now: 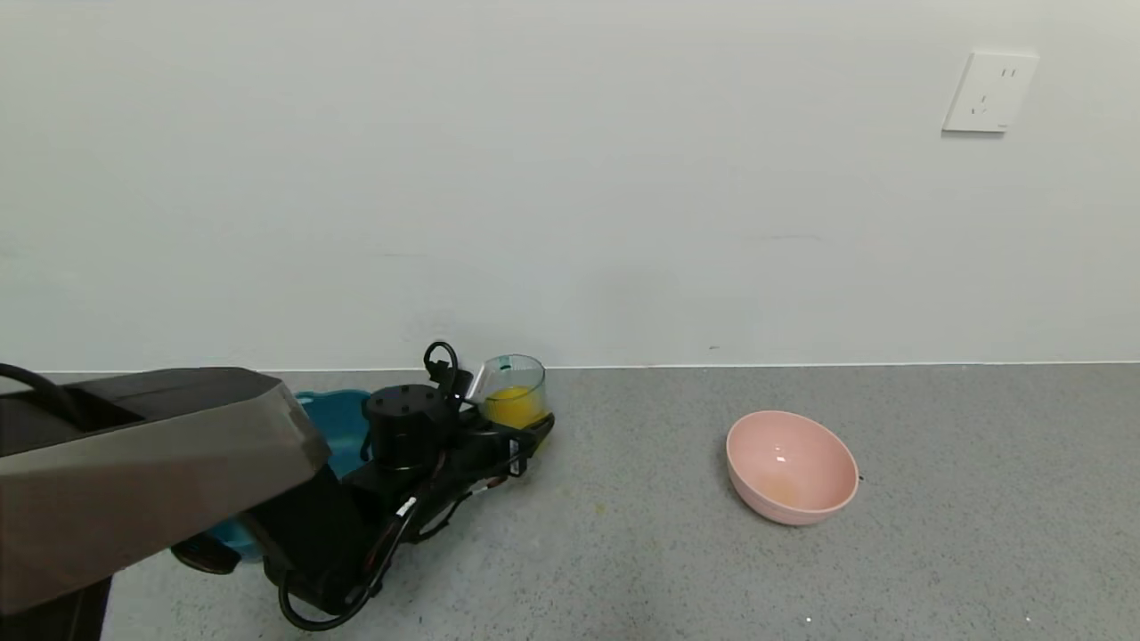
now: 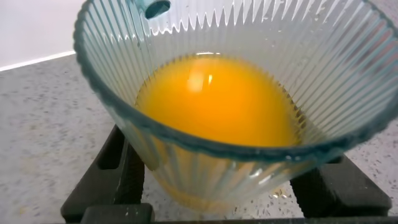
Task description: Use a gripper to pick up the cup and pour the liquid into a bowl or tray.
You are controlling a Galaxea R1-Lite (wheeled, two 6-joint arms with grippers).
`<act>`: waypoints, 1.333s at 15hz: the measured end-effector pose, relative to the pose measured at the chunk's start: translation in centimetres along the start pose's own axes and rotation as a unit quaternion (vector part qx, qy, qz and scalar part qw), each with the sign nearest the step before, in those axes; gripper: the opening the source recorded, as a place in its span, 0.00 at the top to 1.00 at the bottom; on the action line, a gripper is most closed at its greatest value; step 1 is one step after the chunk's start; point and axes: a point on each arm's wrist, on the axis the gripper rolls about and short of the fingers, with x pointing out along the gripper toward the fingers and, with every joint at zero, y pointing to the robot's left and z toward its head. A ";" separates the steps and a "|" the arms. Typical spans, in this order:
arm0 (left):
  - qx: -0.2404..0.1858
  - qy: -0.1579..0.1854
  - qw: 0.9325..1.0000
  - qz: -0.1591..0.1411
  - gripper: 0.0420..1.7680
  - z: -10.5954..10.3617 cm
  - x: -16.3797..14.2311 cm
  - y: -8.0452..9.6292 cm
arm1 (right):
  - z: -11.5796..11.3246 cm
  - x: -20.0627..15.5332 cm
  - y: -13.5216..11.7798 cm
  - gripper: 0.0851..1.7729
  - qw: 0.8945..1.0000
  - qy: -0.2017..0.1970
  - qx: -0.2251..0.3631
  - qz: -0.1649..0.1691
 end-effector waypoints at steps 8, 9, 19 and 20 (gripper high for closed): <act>0.000 -0.029 0.996 0.084 0.27 7.1 -4.8 4.2 | 0.0 0.0 0.0 0.04 1.000 0.000 0.000 0.000; -0.001 -0.034 0.994 0.100 0.27 7.6 -5.5 5.2 | 0.0 0.0 0.0 0.04 1.000 0.000 0.000 0.000; 0.004 -0.045 0.971 0.235 0.27 8.9 -11.0 13.2 | 0.0 0.0 0.0 0.04 1.000 0.000 0.000 0.000; 0.011 -0.044 0.968 0.246 0.27 8.8 -11.3 13.8 | 0.0 0.0 0.0 0.04 1.000 0.000 0.000 0.000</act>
